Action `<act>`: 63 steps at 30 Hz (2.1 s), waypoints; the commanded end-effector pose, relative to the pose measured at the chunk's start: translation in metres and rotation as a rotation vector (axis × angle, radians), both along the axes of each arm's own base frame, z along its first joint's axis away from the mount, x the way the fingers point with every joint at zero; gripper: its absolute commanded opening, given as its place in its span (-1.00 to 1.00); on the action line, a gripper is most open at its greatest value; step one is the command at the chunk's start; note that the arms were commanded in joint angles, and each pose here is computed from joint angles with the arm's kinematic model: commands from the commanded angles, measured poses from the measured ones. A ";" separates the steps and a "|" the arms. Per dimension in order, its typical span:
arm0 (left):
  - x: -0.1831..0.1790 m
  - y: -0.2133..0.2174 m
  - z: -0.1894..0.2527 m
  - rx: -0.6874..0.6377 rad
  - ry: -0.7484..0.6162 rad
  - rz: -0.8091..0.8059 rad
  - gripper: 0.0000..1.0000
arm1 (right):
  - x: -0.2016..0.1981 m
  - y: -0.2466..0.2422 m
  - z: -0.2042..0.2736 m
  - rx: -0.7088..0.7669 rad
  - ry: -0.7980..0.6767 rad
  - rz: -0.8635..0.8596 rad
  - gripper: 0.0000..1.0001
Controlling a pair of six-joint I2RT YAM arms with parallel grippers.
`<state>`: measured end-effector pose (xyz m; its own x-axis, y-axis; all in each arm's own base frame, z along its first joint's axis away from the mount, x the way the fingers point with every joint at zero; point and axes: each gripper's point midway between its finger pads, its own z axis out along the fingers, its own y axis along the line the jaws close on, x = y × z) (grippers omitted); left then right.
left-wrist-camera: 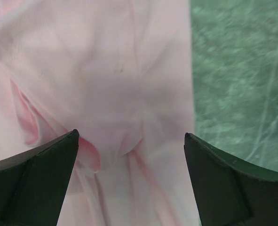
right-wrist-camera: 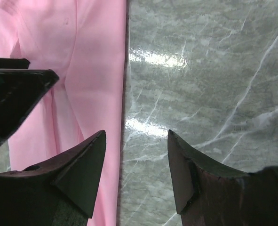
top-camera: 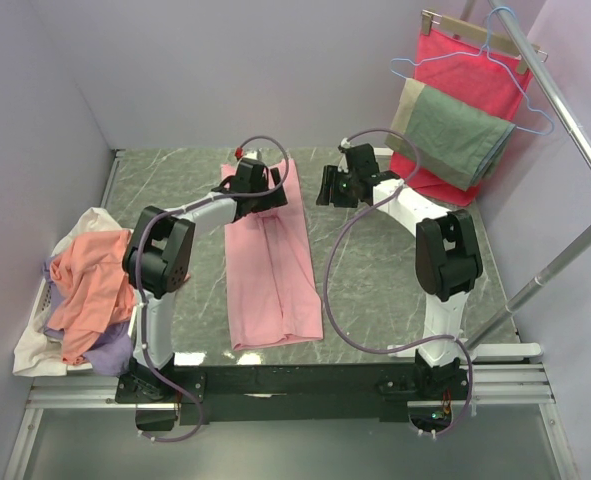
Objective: Fold and stack the t-shirts
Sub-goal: Rotate the tshirt 90 degrees, then grab the bottom of the folded rectangular tshirt with both arms
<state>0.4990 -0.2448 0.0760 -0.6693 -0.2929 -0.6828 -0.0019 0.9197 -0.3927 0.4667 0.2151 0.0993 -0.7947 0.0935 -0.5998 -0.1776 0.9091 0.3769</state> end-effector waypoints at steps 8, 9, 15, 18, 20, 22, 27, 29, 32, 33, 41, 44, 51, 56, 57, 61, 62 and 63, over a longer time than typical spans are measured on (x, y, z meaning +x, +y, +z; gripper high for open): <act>-0.003 -0.001 -0.016 -0.001 0.030 0.007 0.99 | -0.008 -0.004 0.028 -0.008 -0.061 0.001 0.23; -0.004 -0.001 -0.018 0.004 0.038 0.009 0.99 | -0.009 -0.005 0.028 -0.009 -0.061 -0.001 0.23; -0.022 0.006 -0.054 0.021 0.142 0.039 0.98 | -0.017 -0.006 0.039 0.000 -0.074 -0.008 0.22; -0.020 0.002 -0.028 -0.016 0.072 0.028 0.99 | -0.025 -0.010 0.055 0.003 -0.106 -0.010 0.22; -0.015 0.001 0.006 -0.015 -0.005 0.026 0.99 | -0.032 -0.013 0.074 0.013 -0.145 -0.015 0.22; -0.014 0.002 0.032 -0.012 -0.058 0.027 0.99 | -0.043 -0.018 0.085 0.010 -0.166 -0.013 0.23; -0.028 0.019 0.110 -0.046 -0.190 0.083 0.99 | -0.079 -0.029 0.075 0.001 -0.123 0.005 0.25; -0.047 0.028 0.115 -0.056 -0.167 0.100 0.99 | -0.097 -0.029 0.075 0.024 -0.113 0.029 0.25; -0.093 0.036 0.091 -0.075 -0.082 0.108 0.97 | -0.133 -0.027 0.060 0.075 -0.044 0.069 0.25; -0.108 0.037 0.082 -0.073 -0.060 0.109 0.95 | -0.148 -0.028 0.044 0.080 0.006 0.075 0.25; -0.262 0.048 0.011 -0.083 0.162 0.105 0.95 | -0.243 -0.012 0.008 0.163 0.193 0.208 0.24; -0.295 0.049 0.005 -0.127 0.219 0.102 0.95 | -0.276 0.000 -0.007 0.164 0.266 0.252 0.24; -0.347 0.065 -0.001 -0.104 0.330 0.109 0.96 | -0.326 0.017 -0.033 0.176 0.383 0.291 0.23; -0.376 0.071 -0.017 -0.085 0.429 0.111 0.94 | -0.338 0.017 -0.038 0.199 0.412 0.294 0.23; -0.385 0.070 -0.026 -0.083 0.452 0.101 0.94 | -0.338 0.018 -0.037 0.203 0.408 0.297 0.24; -0.397 0.064 -0.046 -0.089 0.500 0.078 0.94 | -0.339 0.019 -0.043 0.193 0.431 0.302 0.24; -0.399 0.064 -0.050 -0.081 0.512 0.080 0.94 | -0.339 0.020 -0.044 0.195 0.436 0.304 0.23; -0.403 0.065 -0.057 -0.054 0.532 0.083 0.94 | -0.338 0.020 -0.046 0.193 0.437 0.301 0.23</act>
